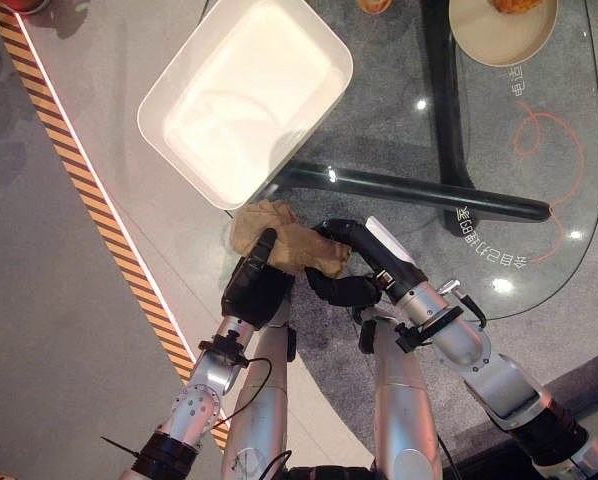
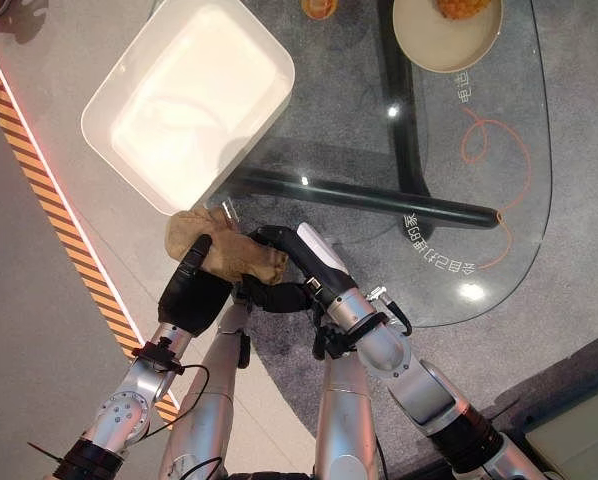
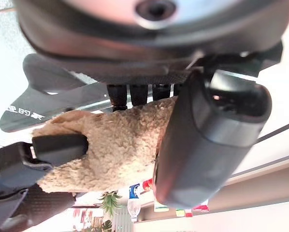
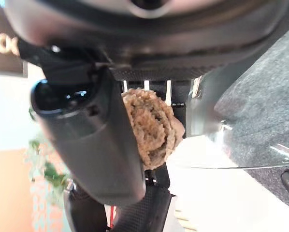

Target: Wipe the table with a cloth and put it in the basket.

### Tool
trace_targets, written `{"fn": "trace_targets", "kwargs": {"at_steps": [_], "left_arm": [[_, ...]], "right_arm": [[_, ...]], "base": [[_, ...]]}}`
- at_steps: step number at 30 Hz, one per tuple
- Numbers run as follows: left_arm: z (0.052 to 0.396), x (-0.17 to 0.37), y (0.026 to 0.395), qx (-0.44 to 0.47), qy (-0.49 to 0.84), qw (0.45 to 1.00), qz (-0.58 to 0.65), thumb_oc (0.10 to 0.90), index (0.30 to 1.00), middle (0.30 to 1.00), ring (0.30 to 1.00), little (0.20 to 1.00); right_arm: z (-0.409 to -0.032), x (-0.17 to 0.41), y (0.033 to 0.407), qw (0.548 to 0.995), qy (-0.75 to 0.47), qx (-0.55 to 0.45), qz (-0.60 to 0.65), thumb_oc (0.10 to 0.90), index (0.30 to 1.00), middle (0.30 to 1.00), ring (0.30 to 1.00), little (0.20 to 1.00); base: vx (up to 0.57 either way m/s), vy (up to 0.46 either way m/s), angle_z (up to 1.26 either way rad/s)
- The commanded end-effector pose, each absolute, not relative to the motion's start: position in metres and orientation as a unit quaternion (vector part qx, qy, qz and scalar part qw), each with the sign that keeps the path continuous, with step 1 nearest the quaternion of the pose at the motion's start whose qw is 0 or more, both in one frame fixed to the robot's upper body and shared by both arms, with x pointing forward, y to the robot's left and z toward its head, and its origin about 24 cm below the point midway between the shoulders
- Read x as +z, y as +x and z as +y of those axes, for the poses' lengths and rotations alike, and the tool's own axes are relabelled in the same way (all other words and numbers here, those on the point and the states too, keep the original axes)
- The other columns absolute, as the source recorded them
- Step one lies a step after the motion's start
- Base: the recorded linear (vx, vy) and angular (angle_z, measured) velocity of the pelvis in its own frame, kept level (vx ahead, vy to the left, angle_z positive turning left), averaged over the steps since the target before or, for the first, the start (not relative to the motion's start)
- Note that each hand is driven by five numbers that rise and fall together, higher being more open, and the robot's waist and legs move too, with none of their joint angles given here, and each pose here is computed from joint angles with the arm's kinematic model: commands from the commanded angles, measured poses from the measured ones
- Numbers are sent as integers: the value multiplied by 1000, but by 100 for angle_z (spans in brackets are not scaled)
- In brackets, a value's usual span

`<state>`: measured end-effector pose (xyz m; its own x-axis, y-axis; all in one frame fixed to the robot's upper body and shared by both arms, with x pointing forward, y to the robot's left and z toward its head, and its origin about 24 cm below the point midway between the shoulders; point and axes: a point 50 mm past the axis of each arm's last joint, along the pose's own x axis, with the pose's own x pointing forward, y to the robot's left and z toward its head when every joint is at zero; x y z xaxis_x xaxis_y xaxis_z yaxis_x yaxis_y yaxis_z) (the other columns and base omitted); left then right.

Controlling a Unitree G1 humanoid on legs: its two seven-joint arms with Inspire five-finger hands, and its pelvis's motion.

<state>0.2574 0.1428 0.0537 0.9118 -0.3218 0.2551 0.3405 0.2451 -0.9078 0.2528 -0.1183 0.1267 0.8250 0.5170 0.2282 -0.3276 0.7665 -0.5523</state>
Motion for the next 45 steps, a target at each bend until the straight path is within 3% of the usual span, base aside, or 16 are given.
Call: {"fn": "trace_targets", "kwargs": {"at_steps": [1, 8, 21, 34, 37, 45], "left_arm": [[135, 99, 240, -317, -598, 727, -117, 100, 300, 300, 300, 200], [139, 97, 237, -310, -603, 726, -118, 100, 300, 300, 300, 200], [147, 98, 236, -304, -600, 727, -142, 100, 300, 300, 300, 200], [181, 127, 241, -263, -449, 816, -253, 100, 300, 300, 300, 200], [194, 140, 241, -229, -405, 836, -290, 100, 300, 300, 300, 200], [211, 170, 244, -129, -301, 873, -363, 100, 300, 300, 300, 200]], "right_arm": [[-145, 159, 257, 925, -250, 110, -263, 800, 900, 900, 900, 900], [-163, 169, 251, 929, -226, 40, -292, 800, 900, 900, 900, 900], [-165, 169, 245, 935, -191, 45, -295, 800, 900, 900, 900, 900], [-158, 148, 246, 960, -135, 140, -203, 800, 900, 900, 900, 900], [-146, 136, 240, 959, -118, 198, -167, 800, 900, 900, 900, 900], [-136, 125, 243, 958, -122, 226, -124, 800, 900, 900, 900, 900]], "base": [[0, 0, 0], [0, 0, 0], [0, 0, 0], [7, 19, -1], [22, 103, -6], [13, 88, -7]]}}
